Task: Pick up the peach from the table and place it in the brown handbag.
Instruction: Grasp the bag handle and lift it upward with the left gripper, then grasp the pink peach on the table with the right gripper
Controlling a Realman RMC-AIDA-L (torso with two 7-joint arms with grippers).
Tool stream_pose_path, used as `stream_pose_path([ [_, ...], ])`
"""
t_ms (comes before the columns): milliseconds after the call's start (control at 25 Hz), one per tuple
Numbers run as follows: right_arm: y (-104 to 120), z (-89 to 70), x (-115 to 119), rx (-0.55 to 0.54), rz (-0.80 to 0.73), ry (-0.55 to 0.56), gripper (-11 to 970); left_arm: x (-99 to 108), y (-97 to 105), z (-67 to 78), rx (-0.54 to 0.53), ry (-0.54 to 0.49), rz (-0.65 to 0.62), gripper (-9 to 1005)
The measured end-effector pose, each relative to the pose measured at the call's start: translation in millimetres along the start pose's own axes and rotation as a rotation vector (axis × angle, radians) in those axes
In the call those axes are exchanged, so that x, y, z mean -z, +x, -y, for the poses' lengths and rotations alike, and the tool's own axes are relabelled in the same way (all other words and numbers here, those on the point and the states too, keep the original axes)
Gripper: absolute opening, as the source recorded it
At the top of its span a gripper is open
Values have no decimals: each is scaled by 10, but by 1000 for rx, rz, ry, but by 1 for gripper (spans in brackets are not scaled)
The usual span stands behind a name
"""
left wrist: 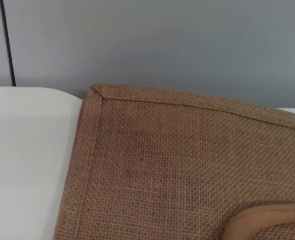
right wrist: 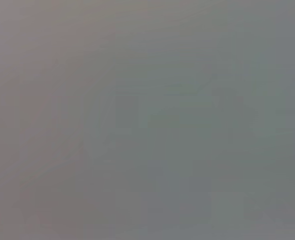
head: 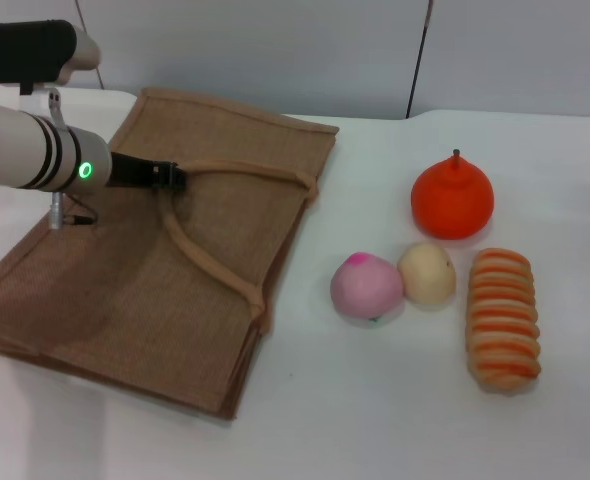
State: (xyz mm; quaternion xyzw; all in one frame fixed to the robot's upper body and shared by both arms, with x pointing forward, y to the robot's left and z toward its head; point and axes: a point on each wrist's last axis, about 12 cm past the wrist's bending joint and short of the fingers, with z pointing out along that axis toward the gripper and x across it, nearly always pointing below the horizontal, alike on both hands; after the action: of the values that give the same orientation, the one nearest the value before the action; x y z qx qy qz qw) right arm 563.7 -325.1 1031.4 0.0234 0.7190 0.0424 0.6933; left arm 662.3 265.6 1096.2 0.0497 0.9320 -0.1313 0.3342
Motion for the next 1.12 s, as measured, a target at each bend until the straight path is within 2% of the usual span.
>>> stream_pose_path([
  [200, 5, 3, 7, 1, -2, 0, 891, -7, 16, 12, -3, 4, -5, 509],
  [440, 8, 8, 12, 2, -3, 1, 892, -10, 34, 19, 4, 13, -4, 259],
  [640, 12, 16, 21, 3, -4, 3, 891, 22, 44, 40, 23, 90, 41, 136],
  [880, -2, -49, 29, -4, 13, -49, 891, 172, 85, 15, 60, 257, 176, 133],
  [960, -19, -108, 42, -15, 27, -110, 892, 237, 103, -14, 80, 314, 232, 132],
  [1120, -109, -232, 117, 25, 84, -317, 892, 399, 167, -112, 114, 420, 367, 132],
])
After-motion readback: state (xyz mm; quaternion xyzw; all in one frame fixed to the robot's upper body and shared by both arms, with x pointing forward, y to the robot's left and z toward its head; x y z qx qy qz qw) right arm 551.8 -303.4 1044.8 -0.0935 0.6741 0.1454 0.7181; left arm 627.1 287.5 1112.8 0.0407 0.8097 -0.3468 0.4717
